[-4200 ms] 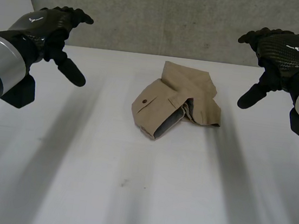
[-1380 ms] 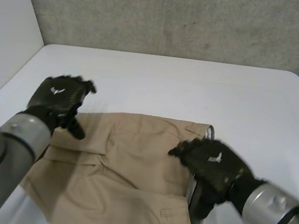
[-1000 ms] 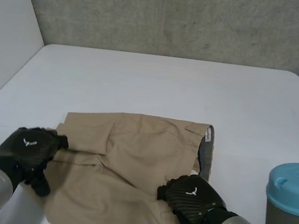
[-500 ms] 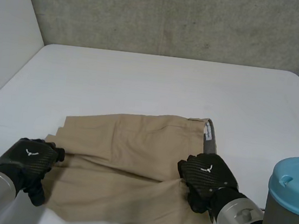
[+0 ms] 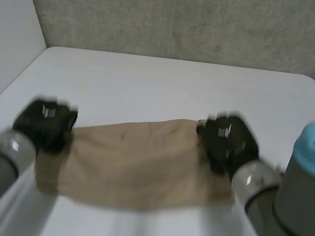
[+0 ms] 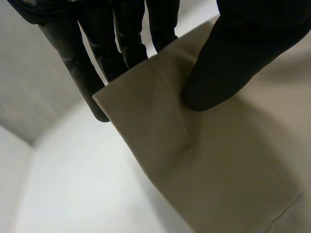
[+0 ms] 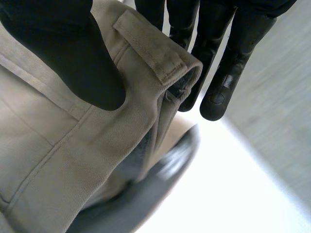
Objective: Fold the shorts.
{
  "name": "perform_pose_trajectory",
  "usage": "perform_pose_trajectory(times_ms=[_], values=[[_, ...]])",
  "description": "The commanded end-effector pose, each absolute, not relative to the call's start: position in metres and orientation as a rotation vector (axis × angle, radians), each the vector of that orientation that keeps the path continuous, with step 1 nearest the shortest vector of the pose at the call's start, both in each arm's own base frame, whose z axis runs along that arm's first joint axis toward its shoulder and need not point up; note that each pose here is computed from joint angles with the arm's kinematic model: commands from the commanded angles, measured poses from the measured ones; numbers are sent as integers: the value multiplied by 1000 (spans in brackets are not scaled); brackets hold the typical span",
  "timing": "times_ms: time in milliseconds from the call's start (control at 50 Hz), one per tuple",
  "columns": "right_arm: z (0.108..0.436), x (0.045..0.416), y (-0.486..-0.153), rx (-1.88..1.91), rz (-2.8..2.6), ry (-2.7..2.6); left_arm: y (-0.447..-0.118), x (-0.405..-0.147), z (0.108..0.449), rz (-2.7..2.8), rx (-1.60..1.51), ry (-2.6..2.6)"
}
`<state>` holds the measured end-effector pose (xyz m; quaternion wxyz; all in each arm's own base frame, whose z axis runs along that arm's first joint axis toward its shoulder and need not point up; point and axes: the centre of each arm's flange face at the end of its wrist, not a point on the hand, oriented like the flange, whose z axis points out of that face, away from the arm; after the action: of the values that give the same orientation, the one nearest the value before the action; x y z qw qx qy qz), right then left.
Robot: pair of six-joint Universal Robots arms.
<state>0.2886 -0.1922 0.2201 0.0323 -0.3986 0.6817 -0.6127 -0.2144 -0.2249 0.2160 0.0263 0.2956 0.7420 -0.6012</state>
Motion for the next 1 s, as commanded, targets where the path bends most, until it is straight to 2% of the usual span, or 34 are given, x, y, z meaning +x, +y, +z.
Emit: perform_pose_trajectory(times_ms=[20,40,120,200,240,320,400,420,480,500,520,560,580,640,700,780,1000], values=[[343,298,-259,-857,-2569,1685,-279,-252,332,-2409,765,1811],[358,296,-266,-776,-2649,1612,-287,-254,367,-2531,667,1660],[404,293,-277,-536,-2873,1290,-292,-252,437,-2747,371,1319],[423,291,-279,-426,-2963,1122,-289,-248,465,-2856,181,1109],[423,290,-279,-434,-2960,1129,-288,-250,466,-2880,162,1080],[405,293,-281,-509,-2911,1224,-282,-265,428,-2848,268,1239],[367,298,-283,-684,-2781,1393,-279,-273,368,-2727,404,1463],[346,300,-284,-767,-2708,1468,-278,-273,357,-2698,423,1502],[313,301,-284,-876,-2583,1596,-274,-270,303,-2562,525,1669],[290,301,-281,-949,-2488,1685,-274,-270,287,-2519,554,1717],[280,299,-280,-978,-2445,1733,-274,-270,251,-2416,615,1824],[245,297,-274,-1060,-2283,1888,-273,-270,216,-2304,672,1928],[238,296,-273,-1077,-2243,1924,-272,-270,192,-2224,711,1997],[219,290,-262,-1143,-2083,2059,-266,-268,160,-2100,766,2091],[210,281,-253,-1180,-1934,2179,-255,-261,155,-2019,797,2151],[206,265,-243,-1199,-1778,2301,-240,-253,179,-2011,801,2158],[250,238,-201,-1264,-1652,2348,-193,-231,230,-1969,772,2287]])
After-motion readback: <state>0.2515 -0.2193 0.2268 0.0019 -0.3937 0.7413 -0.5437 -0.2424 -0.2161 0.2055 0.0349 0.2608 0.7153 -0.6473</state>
